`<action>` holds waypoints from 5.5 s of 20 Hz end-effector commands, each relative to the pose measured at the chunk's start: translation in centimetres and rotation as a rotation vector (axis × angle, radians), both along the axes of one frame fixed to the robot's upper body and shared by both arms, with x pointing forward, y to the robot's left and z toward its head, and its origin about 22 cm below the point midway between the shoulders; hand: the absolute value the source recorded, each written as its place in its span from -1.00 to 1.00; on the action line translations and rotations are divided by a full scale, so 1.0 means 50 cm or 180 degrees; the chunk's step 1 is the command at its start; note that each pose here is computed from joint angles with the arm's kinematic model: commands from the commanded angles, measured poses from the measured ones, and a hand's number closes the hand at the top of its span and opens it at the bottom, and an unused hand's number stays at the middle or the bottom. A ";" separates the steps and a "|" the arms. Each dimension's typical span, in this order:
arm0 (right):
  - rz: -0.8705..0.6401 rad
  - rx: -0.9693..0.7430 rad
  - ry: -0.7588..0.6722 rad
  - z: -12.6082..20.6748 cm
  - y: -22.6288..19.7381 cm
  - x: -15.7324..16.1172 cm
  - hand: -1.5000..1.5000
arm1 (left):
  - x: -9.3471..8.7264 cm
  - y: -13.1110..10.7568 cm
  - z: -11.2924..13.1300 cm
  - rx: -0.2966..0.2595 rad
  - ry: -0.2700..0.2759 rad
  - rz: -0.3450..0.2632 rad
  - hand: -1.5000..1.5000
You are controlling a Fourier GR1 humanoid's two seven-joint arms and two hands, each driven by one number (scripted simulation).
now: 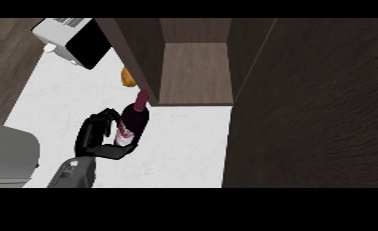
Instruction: Pick up the wine, place it into the cabinet and close the cabinet
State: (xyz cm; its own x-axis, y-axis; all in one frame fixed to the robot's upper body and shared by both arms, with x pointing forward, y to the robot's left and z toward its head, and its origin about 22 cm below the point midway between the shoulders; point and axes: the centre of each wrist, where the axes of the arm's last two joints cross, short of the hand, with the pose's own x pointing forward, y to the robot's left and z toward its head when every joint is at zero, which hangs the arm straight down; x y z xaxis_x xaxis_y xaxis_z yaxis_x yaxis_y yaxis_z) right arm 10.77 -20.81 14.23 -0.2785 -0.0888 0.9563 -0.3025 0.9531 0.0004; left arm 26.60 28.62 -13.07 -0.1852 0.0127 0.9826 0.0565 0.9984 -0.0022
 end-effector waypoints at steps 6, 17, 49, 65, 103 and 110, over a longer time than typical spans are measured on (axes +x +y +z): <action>0.0081 0.0122 -0.0075 0.043 -0.009 -0.037 -1.00 | 0.039 -0.082 0.076 0.0227 0.0120 -0.0022 1.00; 0.0064 0.0104 -0.0015 0.045 -0.018 -0.029 -1.00 | 0.102 -0.240 0.170 0.0543 0.0145 -0.0075 1.00; 0.0244 0.0181 -0.0115 0.010 -0.006 -0.026 -1.00 | 0.164 -0.346 0.225 0.1447 0.0512 0.0470 1.00; 0.0376 0.0178 -0.0120 -0.002 -0.010 -0.013 -1.00 | 0.185 -0.321 0.226 0.1324 0.0570 0.0931 1.00; 0.0632 0.0105 -0.0152 -0.017 -0.002 0.004 -1.00 | 0.164 -0.295 0.209 0.2231 0.0108 0.1704 1.00; 0.0688 0.0127 -0.0206 -0.011 0.001 0.002 -1.00 | 0.155 -0.260 0.192 0.2521 0.0173 0.1788 -1.00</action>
State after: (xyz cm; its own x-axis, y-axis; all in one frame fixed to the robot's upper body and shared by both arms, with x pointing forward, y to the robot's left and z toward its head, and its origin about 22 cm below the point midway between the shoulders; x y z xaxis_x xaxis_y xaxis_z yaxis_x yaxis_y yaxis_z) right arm 11.36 -20.73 12.94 -0.3038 -0.1623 0.9388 -0.4800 0.8772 -0.0037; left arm 30.31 20.57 -5.33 0.1057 -0.7191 0.6868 -0.5682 0.5231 0.6352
